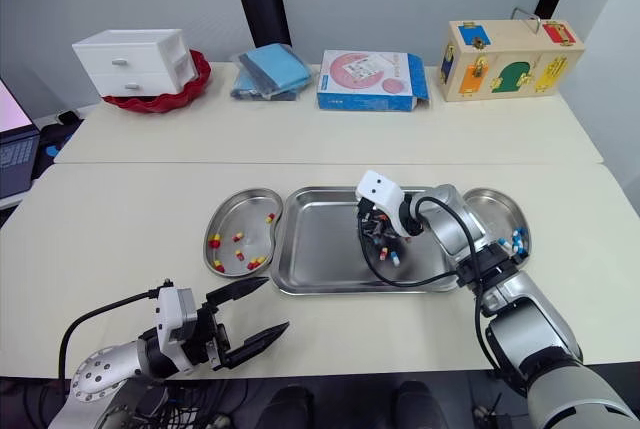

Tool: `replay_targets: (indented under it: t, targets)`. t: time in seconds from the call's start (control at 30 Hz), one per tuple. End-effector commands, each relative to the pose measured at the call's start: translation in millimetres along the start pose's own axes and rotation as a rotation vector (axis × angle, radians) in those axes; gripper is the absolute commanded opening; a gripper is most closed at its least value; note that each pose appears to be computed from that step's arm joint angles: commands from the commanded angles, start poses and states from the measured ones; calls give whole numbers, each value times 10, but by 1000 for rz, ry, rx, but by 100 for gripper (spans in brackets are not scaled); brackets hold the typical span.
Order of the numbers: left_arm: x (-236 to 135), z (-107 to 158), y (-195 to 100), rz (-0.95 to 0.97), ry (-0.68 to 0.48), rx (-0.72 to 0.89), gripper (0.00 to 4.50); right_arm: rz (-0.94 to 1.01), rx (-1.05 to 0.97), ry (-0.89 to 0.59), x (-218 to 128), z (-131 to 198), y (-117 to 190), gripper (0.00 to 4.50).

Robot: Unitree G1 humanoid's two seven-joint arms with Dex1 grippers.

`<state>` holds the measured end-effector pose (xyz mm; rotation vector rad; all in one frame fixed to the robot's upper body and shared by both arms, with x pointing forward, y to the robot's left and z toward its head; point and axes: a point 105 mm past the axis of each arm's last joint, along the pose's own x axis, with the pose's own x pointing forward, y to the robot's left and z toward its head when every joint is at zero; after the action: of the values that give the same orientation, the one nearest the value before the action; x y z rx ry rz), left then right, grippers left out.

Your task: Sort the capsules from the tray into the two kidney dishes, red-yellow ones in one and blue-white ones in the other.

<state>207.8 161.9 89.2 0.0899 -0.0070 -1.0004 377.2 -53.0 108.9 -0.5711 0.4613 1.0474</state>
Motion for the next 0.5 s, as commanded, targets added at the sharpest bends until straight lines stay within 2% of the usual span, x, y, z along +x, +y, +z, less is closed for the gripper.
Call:
replay_targets:
  t: [0.03, 0.3, 0.37, 0.5]
  targets:
    - [38, 68, -35, -18, -14, 25, 450, 24, -17, -18, 9, 50, 38, 73]
    - [75, 125, -20, -31, -24, 26, 450, 3, -76, -126, -176, 312, 59, 72]
    - [88, 160, -32, -44, -46, 25, 450, -10, -87, -152, -299, 351, 80, 72]
    - [122, 220, -52, -70, -82, 27, 450, -114, -63, -234, -783, 377, 89, 72]
